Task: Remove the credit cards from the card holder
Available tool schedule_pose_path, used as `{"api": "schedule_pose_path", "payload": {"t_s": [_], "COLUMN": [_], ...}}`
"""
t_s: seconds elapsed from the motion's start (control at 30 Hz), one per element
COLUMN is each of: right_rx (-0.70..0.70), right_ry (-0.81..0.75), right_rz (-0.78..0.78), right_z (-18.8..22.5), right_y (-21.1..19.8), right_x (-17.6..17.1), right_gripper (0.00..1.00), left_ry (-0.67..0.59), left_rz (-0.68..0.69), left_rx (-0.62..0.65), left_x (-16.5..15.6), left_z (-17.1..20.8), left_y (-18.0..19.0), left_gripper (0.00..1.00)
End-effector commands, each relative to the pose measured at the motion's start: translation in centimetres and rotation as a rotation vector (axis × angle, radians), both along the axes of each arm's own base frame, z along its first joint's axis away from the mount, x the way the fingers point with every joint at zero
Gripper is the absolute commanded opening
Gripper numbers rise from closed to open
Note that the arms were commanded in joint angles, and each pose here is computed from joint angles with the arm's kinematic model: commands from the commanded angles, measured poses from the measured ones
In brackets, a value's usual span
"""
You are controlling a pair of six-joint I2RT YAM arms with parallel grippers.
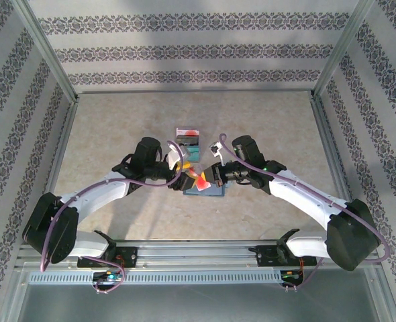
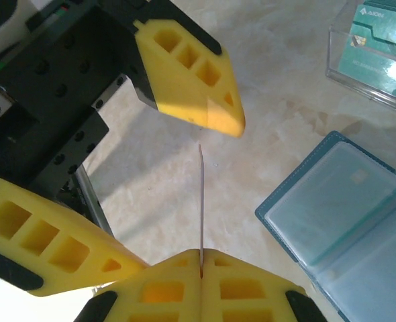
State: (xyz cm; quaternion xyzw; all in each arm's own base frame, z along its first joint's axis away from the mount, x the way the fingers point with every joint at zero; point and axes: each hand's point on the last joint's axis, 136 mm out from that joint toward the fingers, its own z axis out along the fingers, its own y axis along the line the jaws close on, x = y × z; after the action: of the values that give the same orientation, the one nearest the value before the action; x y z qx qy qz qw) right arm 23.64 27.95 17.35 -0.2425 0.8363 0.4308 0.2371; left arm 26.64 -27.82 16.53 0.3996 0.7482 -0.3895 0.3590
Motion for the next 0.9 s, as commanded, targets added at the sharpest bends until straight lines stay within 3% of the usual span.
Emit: {"api": "schedule_pose_path", "payload": {"t_s": [0.0, 0.2, 0.37, 0.67, 0.73, 0.87], "right_rx": [0.050, 0.104, 0.127, 0.154, 0.161, 0.158], "right_ry": [-0.057, -0.078, -0.097, -0.097, -0.104, -0.128], "right_rz": [0.063, 0.124, 0.151, 0.156, 0.155, 0.106], "right_z": [1.7, 2.7, 3.1, 3.3, 3.4, 3.5], "right_y": [0.7, 1.1, 1.0, 0.7, 0.6, 0.1], "right_x": [-0.9, -1.9, -2.3, -2.1, -1.9, -1.0], "right_gripper": [0.00, 0.00, 0.00, 0.01, 0.05, 0.19], "left_ry": [-0.044, -0.021, -0.001, 0.037, 0.045, 0.052], "left_rz": [-0.083, -0.135, -0.144, -0.183, -0.185, -0.180], "left_rx": [-0.066, -0.096, -0.131, -0.189, -0.192, -0.205], "left_x": [-0.2, -1.0, -1.1, -1.5, -1.5, -1.4], "left_z": [1.9, 2.2, 2.8, 3.8, 3.8, 4.3], "left_y": [-0.8, -1.1, -1.0, -1.3, -1.3, -1.4], "left_gripper": [0.75, 0.65, 0.37, 0.08, 0.01, 0.00]}}
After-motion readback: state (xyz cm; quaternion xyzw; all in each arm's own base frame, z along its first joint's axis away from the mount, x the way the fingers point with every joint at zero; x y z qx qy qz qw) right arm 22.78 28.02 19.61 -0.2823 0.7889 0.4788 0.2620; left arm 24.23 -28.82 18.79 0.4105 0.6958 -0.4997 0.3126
